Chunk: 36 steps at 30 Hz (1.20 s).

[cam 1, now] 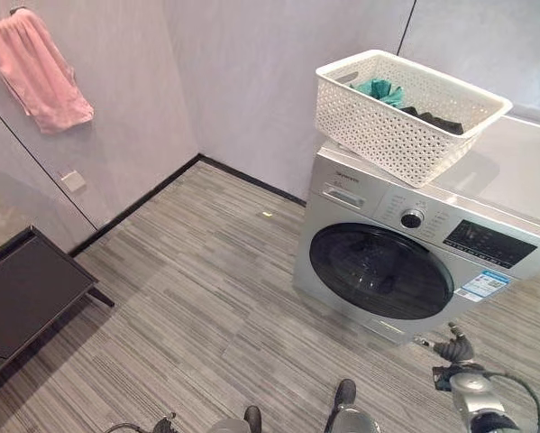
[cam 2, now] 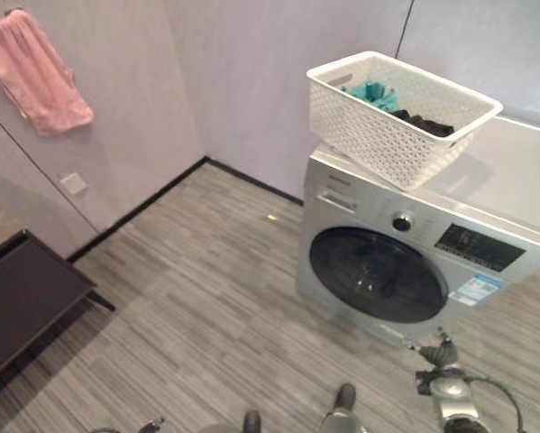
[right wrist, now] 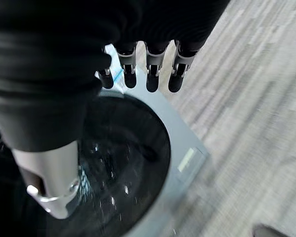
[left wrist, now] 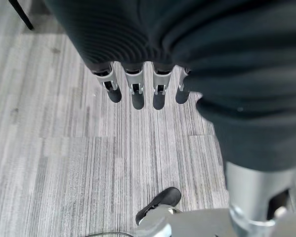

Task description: Grab the laundry basket,head to the washer,open it,put in the laundry and shut it.

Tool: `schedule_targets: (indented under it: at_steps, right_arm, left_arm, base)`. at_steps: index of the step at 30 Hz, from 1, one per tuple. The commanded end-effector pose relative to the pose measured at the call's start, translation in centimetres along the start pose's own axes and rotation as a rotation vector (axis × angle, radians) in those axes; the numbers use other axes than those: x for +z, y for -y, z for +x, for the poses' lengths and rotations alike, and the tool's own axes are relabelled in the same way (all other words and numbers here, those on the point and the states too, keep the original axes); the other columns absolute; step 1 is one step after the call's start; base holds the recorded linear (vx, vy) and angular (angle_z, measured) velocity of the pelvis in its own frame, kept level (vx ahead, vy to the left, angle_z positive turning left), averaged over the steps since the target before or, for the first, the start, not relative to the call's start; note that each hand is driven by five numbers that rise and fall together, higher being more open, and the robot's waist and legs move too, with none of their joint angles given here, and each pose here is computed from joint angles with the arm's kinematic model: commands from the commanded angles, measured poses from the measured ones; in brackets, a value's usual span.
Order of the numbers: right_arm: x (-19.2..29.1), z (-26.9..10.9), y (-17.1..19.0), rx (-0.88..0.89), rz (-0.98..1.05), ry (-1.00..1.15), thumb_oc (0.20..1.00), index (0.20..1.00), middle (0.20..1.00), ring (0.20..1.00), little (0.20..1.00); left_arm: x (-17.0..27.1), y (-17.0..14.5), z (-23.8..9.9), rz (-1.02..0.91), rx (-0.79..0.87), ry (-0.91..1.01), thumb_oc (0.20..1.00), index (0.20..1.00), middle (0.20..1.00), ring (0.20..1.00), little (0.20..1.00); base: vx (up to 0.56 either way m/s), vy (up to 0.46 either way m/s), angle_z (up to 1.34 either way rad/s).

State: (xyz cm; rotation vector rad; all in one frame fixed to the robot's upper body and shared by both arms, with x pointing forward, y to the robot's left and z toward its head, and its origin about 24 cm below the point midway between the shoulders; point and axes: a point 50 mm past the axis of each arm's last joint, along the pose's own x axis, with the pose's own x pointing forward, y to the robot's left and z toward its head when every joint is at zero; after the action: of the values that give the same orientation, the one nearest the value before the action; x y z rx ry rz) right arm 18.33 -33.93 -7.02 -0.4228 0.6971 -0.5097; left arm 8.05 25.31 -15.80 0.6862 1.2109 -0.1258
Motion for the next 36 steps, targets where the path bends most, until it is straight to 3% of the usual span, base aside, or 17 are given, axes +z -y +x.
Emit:
schedule_targets:
  at_steps: [1, 6, 22, 36]
  right_arm:
    - [3.8, 1.2, 5.0, -0.163, 0.039, 0.126, 1.000, 1.000, 1.000, 1.000, 1.000]
    - [3.1, 1.3, 6.1, -0.172, -0.019, 0.088, 1.000, 1.000, 1.000, 1.000, 1.000]
    - [8.7, 2.0, 1.8, -0.010, -0.196, 0.269, 1.000, 1.000, 1.000, 1.000, 1.000]
    - [9.1, 2.8, 3.4, -0.094, -0.200, 0.215, 1.000, 1.000, 1.000, 1.000, 1.000]
  left_arm:
    - [2.4, 0.5, 0.2, 0.028, -0.009, 0.085, 1.000, 1.000, 1.000, 1.000, 1.000]
    - [2.2, 0.4, 0.2, 0.014, -0.007, 0.075, 1.000, 1.000, 1.000, 1.000, 1.000]
    - [4.5, -1.1, 0.6, -0.003, 0.050, 0.134, 1.000, 1.000, 1.000, 1.000, 1.000]
    - [4.2, -2.2, 0.6, 0.000, 0.095, 0.125, 1.000, 1.000, 1.000, 1.000, 1.000]
  base:
    - [0.13, -0.072, 0.31]
    - [0.16, -0.145, -0.03]
    - [0.03, -0.080, 0.10]
    - [0.00, 0.000, 0.00]
